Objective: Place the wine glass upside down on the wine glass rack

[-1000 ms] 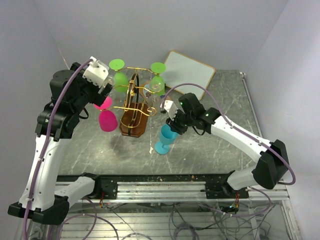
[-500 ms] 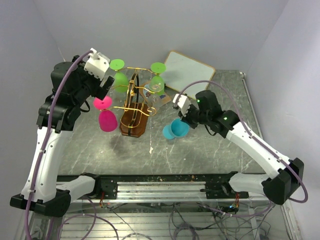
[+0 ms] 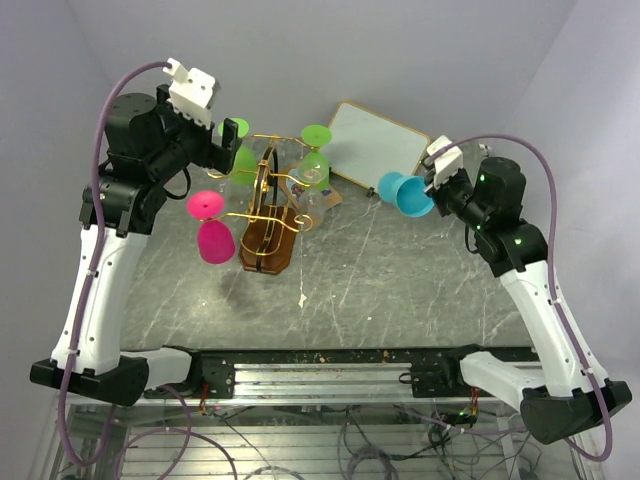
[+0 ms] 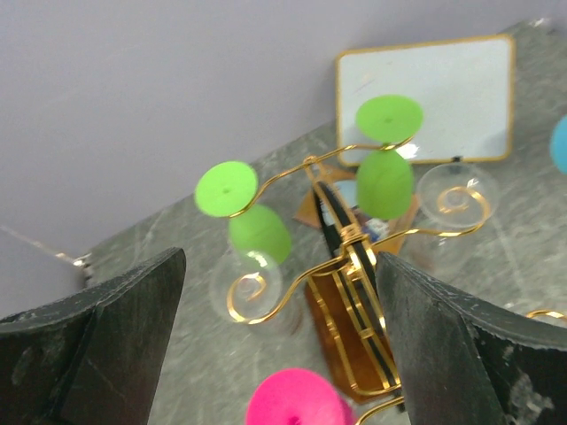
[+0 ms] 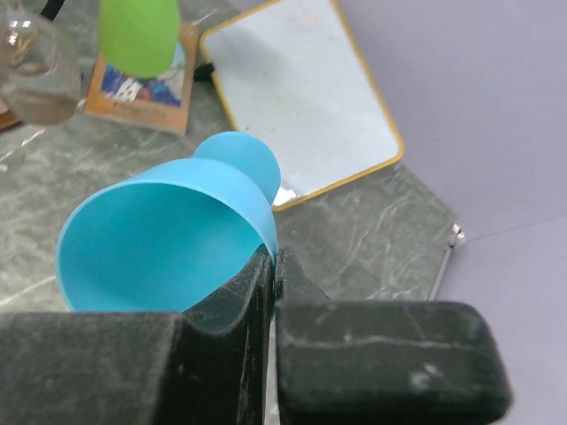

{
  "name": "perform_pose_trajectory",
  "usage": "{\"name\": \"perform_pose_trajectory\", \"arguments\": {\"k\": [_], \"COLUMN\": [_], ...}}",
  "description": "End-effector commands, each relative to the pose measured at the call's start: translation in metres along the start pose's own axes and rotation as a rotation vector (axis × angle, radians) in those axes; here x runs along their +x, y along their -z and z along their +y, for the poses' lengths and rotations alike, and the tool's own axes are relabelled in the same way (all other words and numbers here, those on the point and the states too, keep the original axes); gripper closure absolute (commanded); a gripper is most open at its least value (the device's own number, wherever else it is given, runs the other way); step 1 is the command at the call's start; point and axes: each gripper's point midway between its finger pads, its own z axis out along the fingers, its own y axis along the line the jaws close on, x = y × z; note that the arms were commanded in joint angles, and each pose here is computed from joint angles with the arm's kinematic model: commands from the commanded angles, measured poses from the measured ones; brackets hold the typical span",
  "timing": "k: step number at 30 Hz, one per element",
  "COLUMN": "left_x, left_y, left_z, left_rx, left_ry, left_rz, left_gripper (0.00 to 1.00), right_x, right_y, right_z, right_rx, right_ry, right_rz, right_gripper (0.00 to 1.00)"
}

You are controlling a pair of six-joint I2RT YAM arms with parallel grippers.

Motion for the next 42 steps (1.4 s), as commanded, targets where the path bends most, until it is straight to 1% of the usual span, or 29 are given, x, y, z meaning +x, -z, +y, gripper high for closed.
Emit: {"name": "perform_pose_trajectory", "arguments": {"k": [1,4,9,13,17,20,24,29,32,36,39,42], "left_x": [-0.027,-0.030,-0.041,-0.048,-0.055,-0.061,-0.067,-0.058,-0.049,-0.047,-0.050,-0.049], "left_y": [-0.006,-0.013,-0.024,-0.033,-0.041,-0.045,-0.049,-0.071,-0.082,-0.088,-0.090,-0.094], "left_z": [-0.022,-0.034,-0.050,-0.068,-0.089,-0.107,-0.131,-0.141,-0.142,-0.144,-0.146,-0.149], "left_rx": [0.123,0.182,0.275,0.378,0.476,0.535,0.582,0.567,0.550,0.555,0.574,0.588], "left_ry": [0.132,0.212,0.352,0.459,0.522,0.545,0.526,0.558,0.573,0.570,0.564,0.567], "left_rz": [-0.118,-0.125,-0.140,-0.136,-0.132,-0.152,-0.171,-0.118,-0.099,-0.110,-0.126,-0.128], "left_gripper": [0.03,0.04,0.08,0.15,0.17,0.17,0.18,0.28,0.32,0.35,0.41,0.50], "right_x": [-0.037,-0.081,-0.145,-0.180,-0.205,-0.214,-0.217,-0.219,-0.219,-0.218,-0.216,-0.215], "right_y": [0.006,0.018,0.029,0.031,0.032,0.029,0.022,0.021,0.022,0.024,0.024,0.024], "right_z": [-0.033,-0.056,-0.065,-0.062,-0.053,-0.046,-0.033,-0.023,-0.021,-0.019,-0.016,-0.015], "right_rx": [0.108,0.152,0.092,0.019,-0.071,-0.131,-0.218,-0.280,-0.290,-0.295,-0.309,-0.315], "right_ry": [-0.011,-0.007,-0.046,-0.106,-0.167,-0.217,-0.271,-0.301,-0.300,-0.293,-0.289,-0.287], "right_rz": [-0.068,-0.150,-0.292,-0.385,-0.457,-0.486,-0.500,-0.511,-0.512,-0.504,-0.499,-0.493], "right_gripper": [1.00,1.00,1.00,1.00,1.00,1.00,1.00,1.00,1.00,1.00,1.00,1.00]}}
